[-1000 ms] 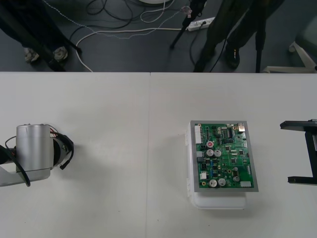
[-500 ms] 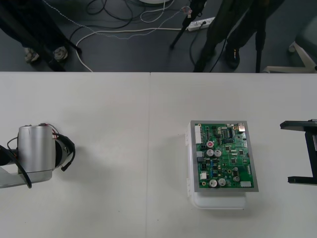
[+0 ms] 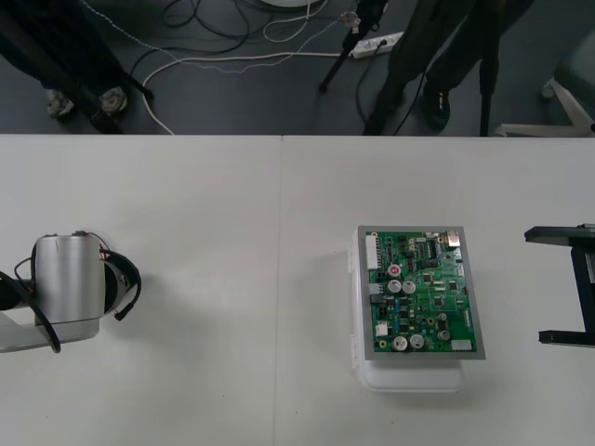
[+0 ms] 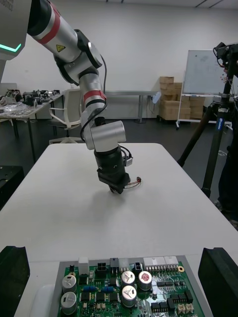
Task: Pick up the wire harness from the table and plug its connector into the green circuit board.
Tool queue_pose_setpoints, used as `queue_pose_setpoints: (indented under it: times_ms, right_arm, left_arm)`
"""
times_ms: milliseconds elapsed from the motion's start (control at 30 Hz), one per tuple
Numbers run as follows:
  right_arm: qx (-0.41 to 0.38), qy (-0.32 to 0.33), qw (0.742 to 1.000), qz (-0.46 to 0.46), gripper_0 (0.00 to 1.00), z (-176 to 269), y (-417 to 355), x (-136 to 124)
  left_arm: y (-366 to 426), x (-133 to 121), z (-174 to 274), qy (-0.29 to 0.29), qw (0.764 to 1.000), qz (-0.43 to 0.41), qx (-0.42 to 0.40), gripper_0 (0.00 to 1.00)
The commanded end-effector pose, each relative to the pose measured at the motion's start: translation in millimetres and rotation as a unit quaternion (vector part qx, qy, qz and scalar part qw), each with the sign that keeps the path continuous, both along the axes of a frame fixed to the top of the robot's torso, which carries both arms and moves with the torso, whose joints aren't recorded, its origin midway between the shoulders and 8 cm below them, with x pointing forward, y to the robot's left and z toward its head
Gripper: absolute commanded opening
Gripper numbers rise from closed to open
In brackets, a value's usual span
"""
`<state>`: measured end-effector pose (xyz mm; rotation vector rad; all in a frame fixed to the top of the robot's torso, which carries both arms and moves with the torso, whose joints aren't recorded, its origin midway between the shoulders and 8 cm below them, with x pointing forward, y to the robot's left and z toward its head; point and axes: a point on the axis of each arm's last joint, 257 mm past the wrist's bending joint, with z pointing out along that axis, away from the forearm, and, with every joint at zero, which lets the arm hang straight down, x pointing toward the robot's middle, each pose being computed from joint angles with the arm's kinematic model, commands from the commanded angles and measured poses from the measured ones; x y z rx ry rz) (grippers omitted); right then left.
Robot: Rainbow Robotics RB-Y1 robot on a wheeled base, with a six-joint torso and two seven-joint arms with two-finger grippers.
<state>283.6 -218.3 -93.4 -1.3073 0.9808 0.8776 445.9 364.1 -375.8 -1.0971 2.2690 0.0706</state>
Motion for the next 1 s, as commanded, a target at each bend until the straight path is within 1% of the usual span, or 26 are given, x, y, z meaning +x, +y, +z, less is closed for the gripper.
queue_pose_setpoints:
  times_ms: [33,267,567,767,1000]
  right_arm:
    - [0.011,-0.025,1.0,0.013,1.0,5.8,6.5,-3.3]
    - [0.011,-0.025,1.0,0.013,1.0,5.8,6.7,-3.0]
    - [0.011,-0.025,1.0,0.013,1.0,5.7,6.3,-3.3]
    - [0.011,-0.025,1.0,0.013,1.0,6.1,6.5,-3.0]
    - [0.011,-0.024,1.0,0.013,1.0,5.7,6.3,-3.3]
  left_arm:
    - [4.3,14.1,24.8,-0.04,0.997,0.072,-0.014,0.0]
    - [14.3,12.8,41.3,-0.051,0.989,0.136,-0.034,0.0]
    - [25.3,11.5,80.5,-0.064,0.973,0.21,-0.065,0.0]
    - [34.6,6.2,108.5,-0.064,0.955,0.269,-0.11,0.0]
    - [48.1,2.1,141.4,-0.061,0.926,0.337,-0.162,0.0]
